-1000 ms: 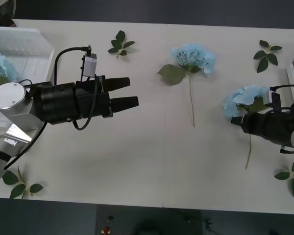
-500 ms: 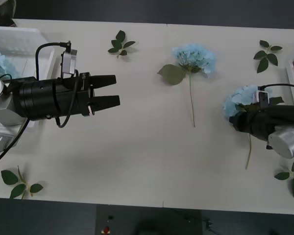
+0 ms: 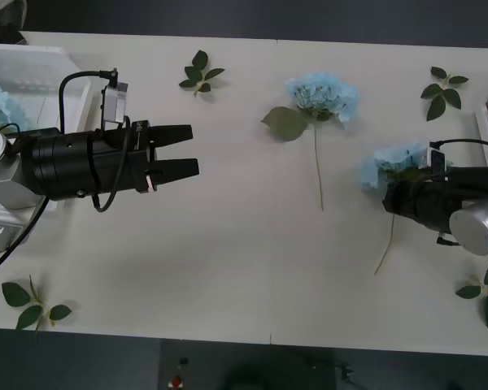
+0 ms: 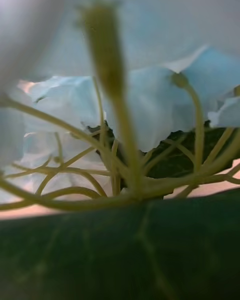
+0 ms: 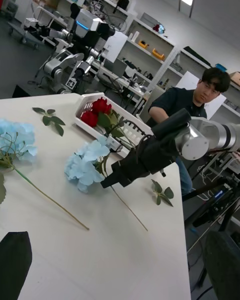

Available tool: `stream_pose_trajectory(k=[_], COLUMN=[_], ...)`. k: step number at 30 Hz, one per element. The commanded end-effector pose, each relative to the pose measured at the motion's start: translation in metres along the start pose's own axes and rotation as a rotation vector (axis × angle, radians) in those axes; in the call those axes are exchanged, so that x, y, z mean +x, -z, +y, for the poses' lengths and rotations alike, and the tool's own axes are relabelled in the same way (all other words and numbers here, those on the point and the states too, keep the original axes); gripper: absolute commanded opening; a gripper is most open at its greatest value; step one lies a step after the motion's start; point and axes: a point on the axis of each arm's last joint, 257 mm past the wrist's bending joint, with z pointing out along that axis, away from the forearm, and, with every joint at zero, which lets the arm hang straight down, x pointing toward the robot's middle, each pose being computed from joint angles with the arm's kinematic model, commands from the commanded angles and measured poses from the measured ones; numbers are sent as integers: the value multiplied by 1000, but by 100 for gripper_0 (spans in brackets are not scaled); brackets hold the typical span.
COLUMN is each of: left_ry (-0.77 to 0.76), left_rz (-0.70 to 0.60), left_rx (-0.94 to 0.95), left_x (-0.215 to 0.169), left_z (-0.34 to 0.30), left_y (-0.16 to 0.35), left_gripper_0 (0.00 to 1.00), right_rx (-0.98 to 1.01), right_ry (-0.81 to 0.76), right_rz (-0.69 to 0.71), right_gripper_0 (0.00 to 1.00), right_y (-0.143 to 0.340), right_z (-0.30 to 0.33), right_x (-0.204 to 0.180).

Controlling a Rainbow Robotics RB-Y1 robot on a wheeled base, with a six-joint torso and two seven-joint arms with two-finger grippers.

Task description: Put the red flowers into the right box and the blue flowers into the left box

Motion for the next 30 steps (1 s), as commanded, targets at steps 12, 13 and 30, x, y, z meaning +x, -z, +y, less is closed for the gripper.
stream_pose_trajectory(k=[12, 13, 30], left_ry=[-179, -182, -210], left_rz=[8, 7, 81], left_rx=[104, 107, 87], left_x=[-49, -49, -36], left_z=[-47, -49, -76], left_y=[-30, -30, -46], left_gripper_0=[100, 100, 100], right_rx=[-490, -517, -1092], right_ry=[274, 296, 812], right_rz=[-74, -86, -349], right_gripper_0=[0, 0, 0], right_y=[109, 114, 234], right_z=[156, 162, 277], right_x=[-78, -80, -42])
